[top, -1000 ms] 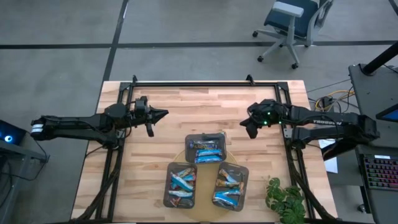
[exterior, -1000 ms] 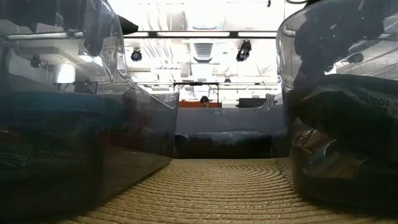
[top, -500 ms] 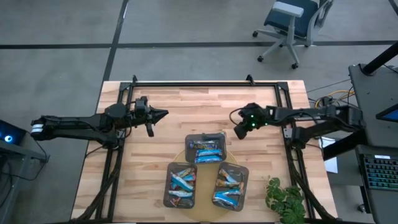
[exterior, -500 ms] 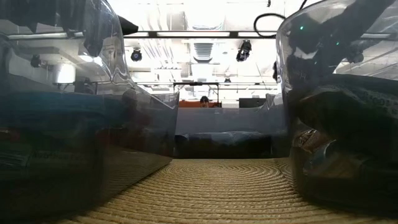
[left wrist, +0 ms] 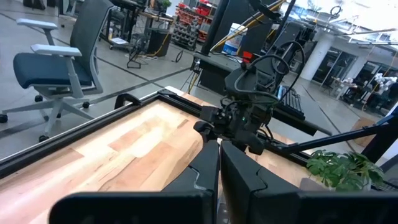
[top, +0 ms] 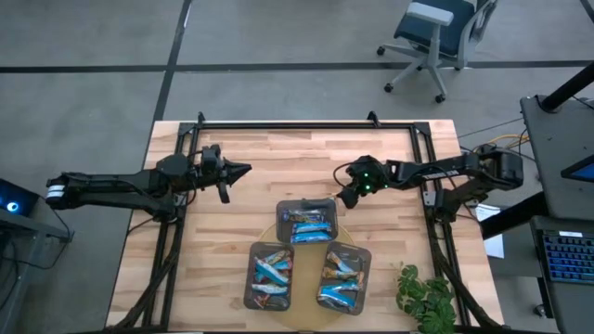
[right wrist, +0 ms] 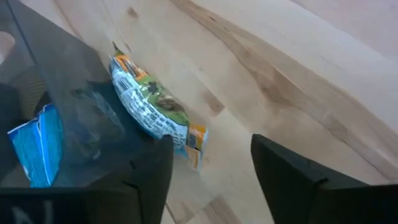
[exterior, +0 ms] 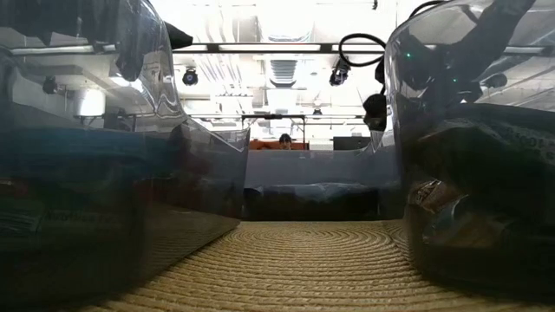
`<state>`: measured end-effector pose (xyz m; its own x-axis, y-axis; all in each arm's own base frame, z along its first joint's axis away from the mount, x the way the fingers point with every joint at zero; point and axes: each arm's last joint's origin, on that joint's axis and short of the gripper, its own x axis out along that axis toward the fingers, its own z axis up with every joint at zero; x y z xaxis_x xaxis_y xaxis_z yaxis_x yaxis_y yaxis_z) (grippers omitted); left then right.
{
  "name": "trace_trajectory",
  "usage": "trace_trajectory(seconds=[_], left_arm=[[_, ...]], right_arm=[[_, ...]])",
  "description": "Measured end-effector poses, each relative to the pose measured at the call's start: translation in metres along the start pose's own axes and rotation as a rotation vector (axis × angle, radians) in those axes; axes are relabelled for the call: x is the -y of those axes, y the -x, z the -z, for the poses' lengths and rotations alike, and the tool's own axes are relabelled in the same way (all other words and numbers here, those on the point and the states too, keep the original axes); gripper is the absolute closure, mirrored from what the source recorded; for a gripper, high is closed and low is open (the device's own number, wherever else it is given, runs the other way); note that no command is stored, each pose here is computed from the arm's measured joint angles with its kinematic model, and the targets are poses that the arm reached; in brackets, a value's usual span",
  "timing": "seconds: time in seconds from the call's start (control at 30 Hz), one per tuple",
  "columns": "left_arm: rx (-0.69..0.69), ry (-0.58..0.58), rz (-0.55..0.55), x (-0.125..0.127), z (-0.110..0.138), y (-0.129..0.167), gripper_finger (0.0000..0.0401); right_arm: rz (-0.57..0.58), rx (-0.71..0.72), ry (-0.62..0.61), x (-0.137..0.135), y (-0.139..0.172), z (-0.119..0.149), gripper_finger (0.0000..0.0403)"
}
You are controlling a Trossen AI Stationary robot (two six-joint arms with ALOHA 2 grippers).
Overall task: Pick and place Granola Bars by type
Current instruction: Put the yellow granola bar into the bottom right black bin
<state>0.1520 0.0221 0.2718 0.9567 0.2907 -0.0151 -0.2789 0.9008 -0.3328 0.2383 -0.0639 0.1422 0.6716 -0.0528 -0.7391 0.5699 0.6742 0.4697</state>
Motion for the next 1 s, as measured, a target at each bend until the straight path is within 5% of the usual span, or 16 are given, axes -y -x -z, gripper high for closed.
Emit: trace_trajectory(seconds=[0.3,1.0], left_arm=[[-0.001,0.003,-0.001,0.000,0.000,0.000,0.0401],[0.000,0.033,-0.001,0.000,0.000,0.000,0.0401]], right_arm=[[-0.004,-0.002,0.054,0.000,-0.001,0.000,0.0157],[-0.079,0.026,0.191,0.015,-0.004,0.015,0.0179]])
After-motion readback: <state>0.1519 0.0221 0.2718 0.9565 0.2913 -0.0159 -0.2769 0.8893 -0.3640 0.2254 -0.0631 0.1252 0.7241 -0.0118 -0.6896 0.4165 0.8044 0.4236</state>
